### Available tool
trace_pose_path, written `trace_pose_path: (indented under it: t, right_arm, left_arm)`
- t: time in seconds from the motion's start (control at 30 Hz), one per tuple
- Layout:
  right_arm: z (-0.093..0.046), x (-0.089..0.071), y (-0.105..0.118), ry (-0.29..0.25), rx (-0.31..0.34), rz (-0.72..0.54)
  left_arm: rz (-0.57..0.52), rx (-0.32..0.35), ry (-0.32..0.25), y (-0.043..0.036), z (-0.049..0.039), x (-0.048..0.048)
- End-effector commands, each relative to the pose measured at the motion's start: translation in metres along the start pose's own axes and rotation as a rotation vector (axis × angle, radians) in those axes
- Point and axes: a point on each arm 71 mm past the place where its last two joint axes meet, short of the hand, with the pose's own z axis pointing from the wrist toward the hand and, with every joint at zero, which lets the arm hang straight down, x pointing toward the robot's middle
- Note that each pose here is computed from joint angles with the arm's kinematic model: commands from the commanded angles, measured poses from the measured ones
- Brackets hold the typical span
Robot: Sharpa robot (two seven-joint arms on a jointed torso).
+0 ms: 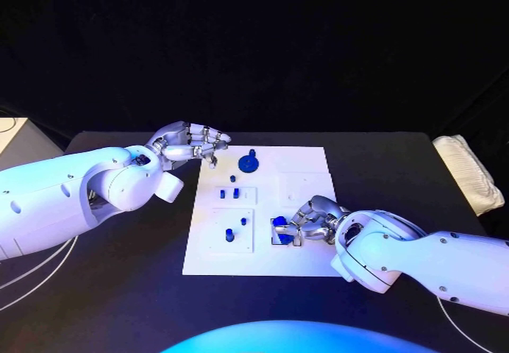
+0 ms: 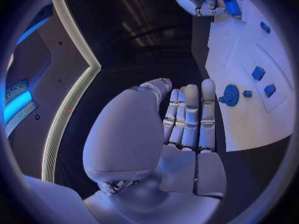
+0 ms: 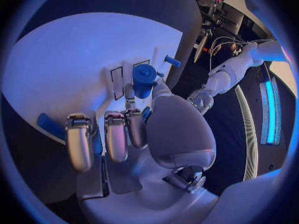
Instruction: Assemble the parts on the task board
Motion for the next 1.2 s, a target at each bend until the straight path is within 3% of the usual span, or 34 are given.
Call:
trace_pose_path:
  t: [0.03,0.5,0.9,1.2]
  right_arm:
    - [0.000,0.001,0.001,-0.004,-0.010,-0.031]
    - [-0.001,0.001,0.003,0.000,-0.038,-0.056]
    - [-0.010,-0.004,0.005,-0.026,-0.143,-0.075]
    - [-0.012,-0.004,0.005,-0.025,-0.164,-0.082]
  left_arm:
    - [-0.008,0.004,0.015,-0.0006,0.0001,0.0015]
    - [-0.007,0.002,0.010,-0.0003,-0.0008,0.0002]
    - [-0.008,-0.003,0.013,0.0004,-0.0012,-0.0004]
    - [-0.007,-0.006,0.013,0.0010,-0.0014,-0.0010]
